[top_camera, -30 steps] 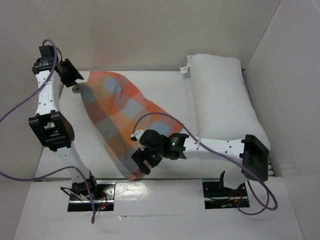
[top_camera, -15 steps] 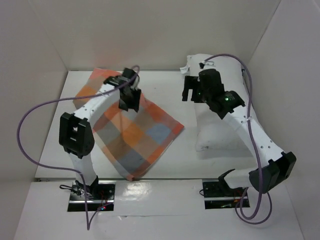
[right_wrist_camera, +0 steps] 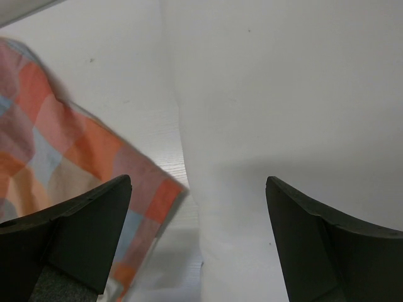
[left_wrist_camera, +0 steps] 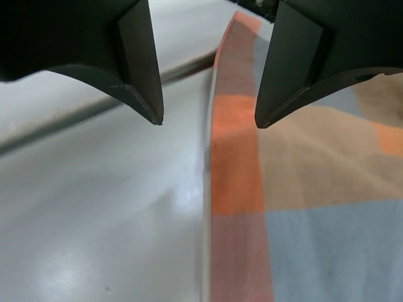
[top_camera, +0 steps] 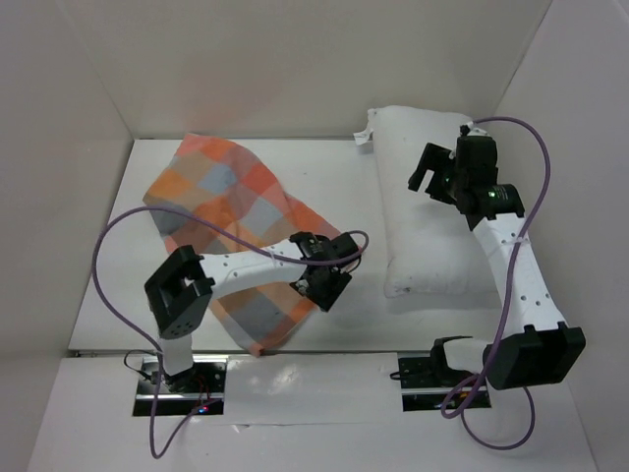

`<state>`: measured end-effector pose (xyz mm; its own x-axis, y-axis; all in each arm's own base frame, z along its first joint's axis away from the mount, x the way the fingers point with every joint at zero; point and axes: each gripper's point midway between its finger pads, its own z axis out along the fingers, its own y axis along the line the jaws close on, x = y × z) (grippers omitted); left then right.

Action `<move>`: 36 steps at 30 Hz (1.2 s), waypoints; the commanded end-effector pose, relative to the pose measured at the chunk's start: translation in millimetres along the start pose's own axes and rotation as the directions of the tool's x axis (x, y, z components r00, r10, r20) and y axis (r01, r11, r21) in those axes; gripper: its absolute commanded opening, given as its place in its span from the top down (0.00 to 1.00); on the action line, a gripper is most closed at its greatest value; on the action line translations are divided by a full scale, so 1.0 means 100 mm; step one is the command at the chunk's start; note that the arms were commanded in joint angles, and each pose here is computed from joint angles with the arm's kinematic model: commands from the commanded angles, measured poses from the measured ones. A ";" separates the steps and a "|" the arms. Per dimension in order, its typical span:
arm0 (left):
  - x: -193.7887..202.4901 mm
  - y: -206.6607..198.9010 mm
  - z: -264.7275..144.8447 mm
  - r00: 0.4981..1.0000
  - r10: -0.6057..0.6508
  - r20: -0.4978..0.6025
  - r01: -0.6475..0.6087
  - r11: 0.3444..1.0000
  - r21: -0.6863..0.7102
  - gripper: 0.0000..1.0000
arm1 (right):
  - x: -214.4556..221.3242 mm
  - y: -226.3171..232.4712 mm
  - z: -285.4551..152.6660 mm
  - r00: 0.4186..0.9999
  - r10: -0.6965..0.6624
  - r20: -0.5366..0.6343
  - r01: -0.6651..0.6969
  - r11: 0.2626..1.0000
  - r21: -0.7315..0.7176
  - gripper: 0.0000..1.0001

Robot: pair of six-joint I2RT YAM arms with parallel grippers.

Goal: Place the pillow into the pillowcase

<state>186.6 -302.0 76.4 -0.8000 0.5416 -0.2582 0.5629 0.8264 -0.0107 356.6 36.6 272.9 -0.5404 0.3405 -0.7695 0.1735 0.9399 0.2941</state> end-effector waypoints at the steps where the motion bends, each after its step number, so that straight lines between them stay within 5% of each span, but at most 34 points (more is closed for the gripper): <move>1: -0.05 0.12 0.28 0.999 -0.047 0.012 0.048 0.993 -0.108 0.27 | -0.04 0.07 -0.09 1.000 0.001 0.015 0.000 0.998 -0.061 0.06; 8: 0.08 0.18 0.63 0.998 -0.049 -0.040 0.042 0.987 -0.156 0.45 | -0.06 0.00 -0.13 1.000 0.003 0.023 -0.002 0.999 -0.046 0.06; 12: -0.03 0.27 0.59 0.998 -0.054 -0.014 0.050 0.979 -0.199 0.99 | -0.06 0.00 -0.13 1.000 0.003 0.023 -0.002 0.999 -0.046 0.06; 15: -0.25 0.43 0.39 0.995 -0.100 0.014 0.101 0.985 -0.139 1.00 | -0.07 0.00 -0.04 1.000 -0.013 0.016 0.013 0.998 -0.054 0.06; 20: -0.93 0.78 -0.27 0.956 -0.262 0.134 0.241 0.958 0.156 1.00 | -0.24 0.10 0.30 0.998 -0.064 -0.021 0.063 0.996 -0.057 0.04; 24: -1.36 1.20 -0.70 0.907 -0.370 0.203 0.307 0.909 0.282 1.00 | -0.31 -0.13 0.76 0.997 -0.078 -0.029 0.083 0.975 0.207 0.01; 30: -1.62 1.39 -0.85 0.883 -0.412 0.225 0.318 0.877 0.359 1.00 | 0.19 -0.27 1.50 0.983 -0.076 -0.167 0.133 0.922 0.364 0.04; 32: -1.62 1.51 -0.77 0.871 -0.448 0.203 0.359 0.861 0.360 1.00 | 0.33 -0.26 1.67 0.975 -0.086 -0.203 0.157 0.918 0.365 0.37; 34: -1.64 1.59 -0.83 0.856 -0.475 0.201 0.375 0.841 0.390 1.00 | 0.35 -0.14 1.65 0.974 -0.086 -0.211 0.152 0.935 0.320 0.88; 35: -1.64 1.62 -0.84 0.853 -0.482 0.200 0.379 0.836 0.396 1.00 | 0.34 -0.13 1.62 0.977 -0.084 -0.196 0.143 0.941 0.307 1.00; 36: -1.66 1.65 -0.83 0.850 -0.489 0.197 0.383 0.830 0.407 1.00 | 0.33 -0.06 1.55 0.978 -0.098 -0.185 0.148 0.949 0.280 1.00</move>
<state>391.1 -247.7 193.8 -0.8991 0.0424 -0.4357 0.2563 0.8578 -0.4454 467.4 39.1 138.8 -0.7319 0.2246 -0.6433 0.3221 0.9460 -0.0361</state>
